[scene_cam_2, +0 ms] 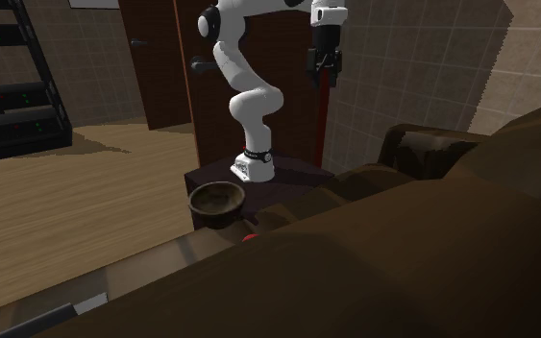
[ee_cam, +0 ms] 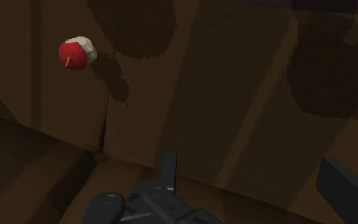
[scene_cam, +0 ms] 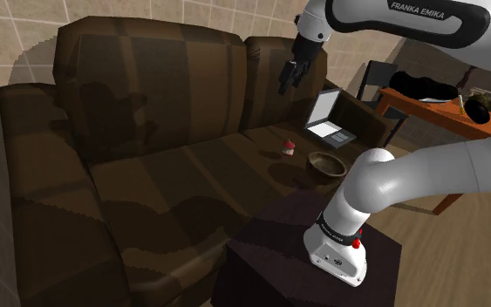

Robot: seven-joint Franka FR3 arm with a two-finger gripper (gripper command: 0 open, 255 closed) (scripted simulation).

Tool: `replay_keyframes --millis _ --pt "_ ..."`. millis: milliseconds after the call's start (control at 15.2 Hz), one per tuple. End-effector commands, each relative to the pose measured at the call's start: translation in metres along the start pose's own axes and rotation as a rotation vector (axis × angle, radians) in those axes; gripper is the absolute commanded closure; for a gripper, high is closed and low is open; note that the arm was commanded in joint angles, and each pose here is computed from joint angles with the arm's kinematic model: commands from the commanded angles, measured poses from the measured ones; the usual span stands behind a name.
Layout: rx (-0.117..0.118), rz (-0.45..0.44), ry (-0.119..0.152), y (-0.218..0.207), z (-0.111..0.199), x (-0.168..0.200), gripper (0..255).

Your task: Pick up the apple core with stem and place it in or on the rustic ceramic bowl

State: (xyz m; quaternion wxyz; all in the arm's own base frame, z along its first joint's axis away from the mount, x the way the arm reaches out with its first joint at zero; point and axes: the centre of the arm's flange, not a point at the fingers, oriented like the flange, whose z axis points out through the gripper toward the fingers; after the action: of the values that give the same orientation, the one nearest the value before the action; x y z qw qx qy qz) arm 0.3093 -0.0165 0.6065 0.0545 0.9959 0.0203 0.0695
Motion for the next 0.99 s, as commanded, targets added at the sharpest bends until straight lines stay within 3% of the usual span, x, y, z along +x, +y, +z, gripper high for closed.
replay_keyframes --millis 0,924 --pt "0.0 0.0 0.0 0.0 0.0 0.0 0" --pt "0.035 0.027 -0.033 0.125 0.141 -0.005 0"
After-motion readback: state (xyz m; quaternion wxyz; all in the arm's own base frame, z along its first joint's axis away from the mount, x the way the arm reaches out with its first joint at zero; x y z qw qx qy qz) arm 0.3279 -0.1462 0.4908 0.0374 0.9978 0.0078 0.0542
